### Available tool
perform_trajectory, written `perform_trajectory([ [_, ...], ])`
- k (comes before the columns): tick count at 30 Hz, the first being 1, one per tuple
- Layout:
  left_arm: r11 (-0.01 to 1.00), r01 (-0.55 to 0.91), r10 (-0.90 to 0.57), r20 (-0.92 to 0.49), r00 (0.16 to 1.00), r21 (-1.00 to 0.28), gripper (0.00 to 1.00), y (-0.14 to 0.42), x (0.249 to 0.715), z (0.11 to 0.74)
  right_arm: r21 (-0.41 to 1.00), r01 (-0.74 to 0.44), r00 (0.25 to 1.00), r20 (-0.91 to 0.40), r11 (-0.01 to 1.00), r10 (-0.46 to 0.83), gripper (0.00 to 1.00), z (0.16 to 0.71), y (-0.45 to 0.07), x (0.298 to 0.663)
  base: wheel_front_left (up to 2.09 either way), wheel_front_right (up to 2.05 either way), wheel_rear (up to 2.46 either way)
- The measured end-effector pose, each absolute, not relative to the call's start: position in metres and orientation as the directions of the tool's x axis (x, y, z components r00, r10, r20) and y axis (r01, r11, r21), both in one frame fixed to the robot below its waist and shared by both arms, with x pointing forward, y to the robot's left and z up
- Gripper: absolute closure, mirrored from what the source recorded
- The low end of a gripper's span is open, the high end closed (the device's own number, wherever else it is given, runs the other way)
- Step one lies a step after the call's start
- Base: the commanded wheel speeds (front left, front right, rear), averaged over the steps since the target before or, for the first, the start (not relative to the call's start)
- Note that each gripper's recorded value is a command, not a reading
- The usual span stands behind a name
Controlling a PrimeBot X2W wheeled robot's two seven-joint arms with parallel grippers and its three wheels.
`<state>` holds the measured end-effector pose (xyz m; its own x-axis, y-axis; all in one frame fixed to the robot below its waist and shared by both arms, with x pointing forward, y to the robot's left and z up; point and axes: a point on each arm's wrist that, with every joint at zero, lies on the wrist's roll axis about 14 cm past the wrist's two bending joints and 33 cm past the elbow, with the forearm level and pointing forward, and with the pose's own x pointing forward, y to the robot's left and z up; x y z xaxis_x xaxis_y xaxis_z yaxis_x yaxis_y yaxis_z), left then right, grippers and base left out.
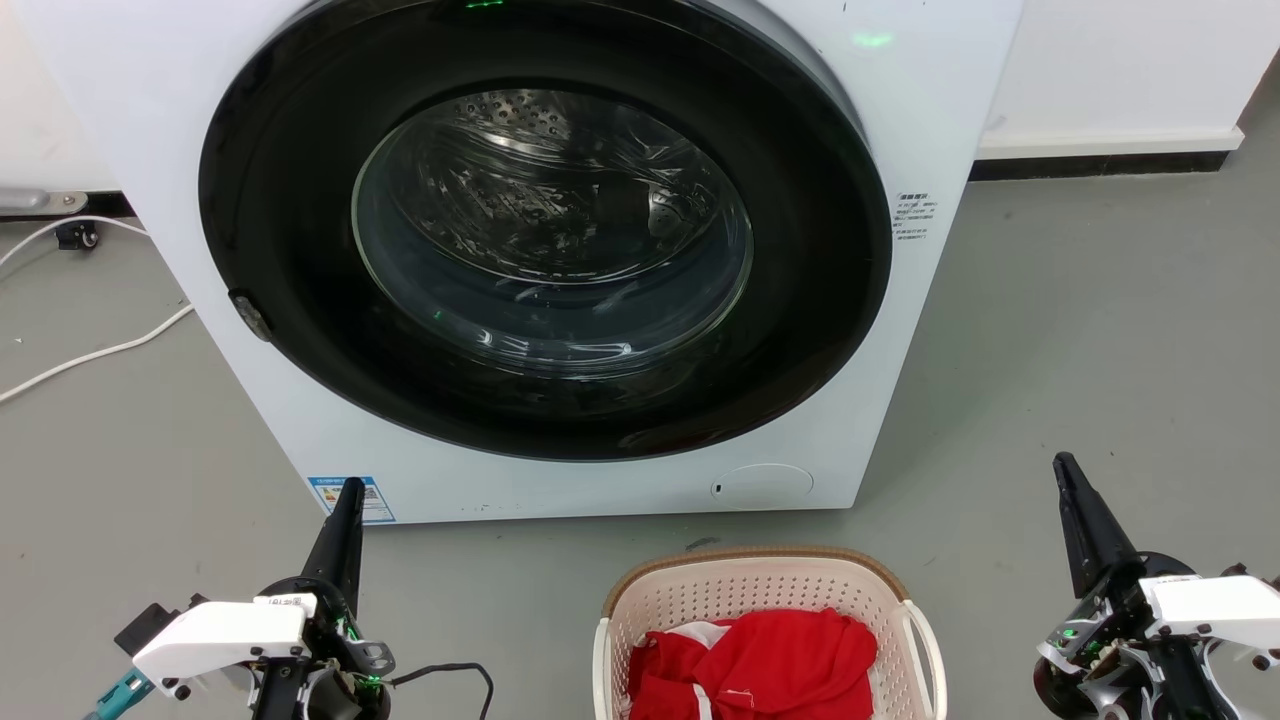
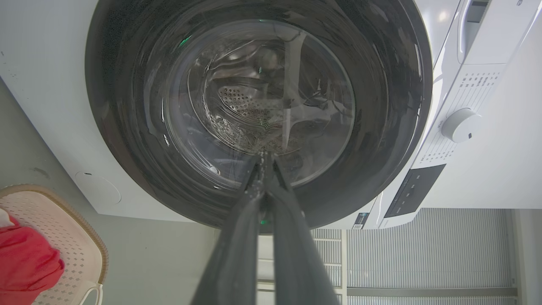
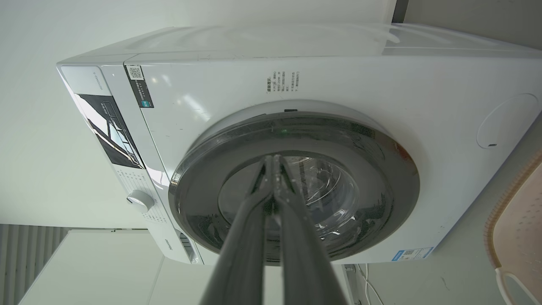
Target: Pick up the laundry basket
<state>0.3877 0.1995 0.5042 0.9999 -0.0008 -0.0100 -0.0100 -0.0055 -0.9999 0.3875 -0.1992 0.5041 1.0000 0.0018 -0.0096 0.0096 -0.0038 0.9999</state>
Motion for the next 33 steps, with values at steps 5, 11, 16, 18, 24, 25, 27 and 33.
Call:
perform_trajectory([
  [5,-0.005,-0.010,-0.001,-0.010,1.000,-1.000,1.00,0.200,0.388,0.504,1.000,0.010,1.000,-0.010,-0.004,0.002,1.00,0.504,-0.199,0.387,0.00,0.00,0.00],
  [11,-0.005,-0.010,-0.001,-0.010,1.000,-1.000,1.00,0.200,0.388,0.504,1.000,0.010,1.000,-0.010,-0.004,0.002,1.00,0.504,-0.199,0.387,0.00,0.00,0.00],
  [16,-0.005,-0.010,-0.001,-0.010,1.000,-1.000,1.00,0.200,0.388,0.504,1.000,0.010,1.000,-0.010,-0.004,0.002,1.00,0.504,-0.199,0.387,0.00,0.00,0.00],
  [18,-0.005,-0.010,-0.001,-0.010,1.000,-1.000,1.00,0.200,0.388,0.504,1.000,0.010,1.000,-0.010,-0.004,0.002,1.00,0.504,-0.199,0.387,0.00,0.00,0.00],
  [24,-0.005,-0.010,-0.001,-0.010,1.000,-1.000,1.00,0.200,0.388,0.504,1.000,0.010,1.000,-0.010,-0.004,0.002,1.00,0.504,-0.199,0.387,0.00,0.00,0.00],
  [25,-0.005,-0.010,-0.001,-0.010,1.000,-1.000,1.00,0.200,0.388,0.504,1.000,0.010,1.000,-0.010,-0.004,0.002,1.00,0.504,-0.199,0.387,0.00,0.00,0.00],
  [27,-0.005,-0.010,-0.001,-0.010,1.000,-1.000,1.00,0.200,0.388,0.504,1.000,0.010,1.000,-0.010,-0.004,0.002,1.00,0.504,-0.199,0.387,0.00,0.00,0.00],
  [33,-0.013,-0.069,0.000,-0.069,0.998,-0.998,0.00,0.198,0.379,0.485,0.998,0.066,0.998,-0.066,-0.009,0.000,0.00,0.485,-0.199,0.379,0.00,0.00,0.00],
])
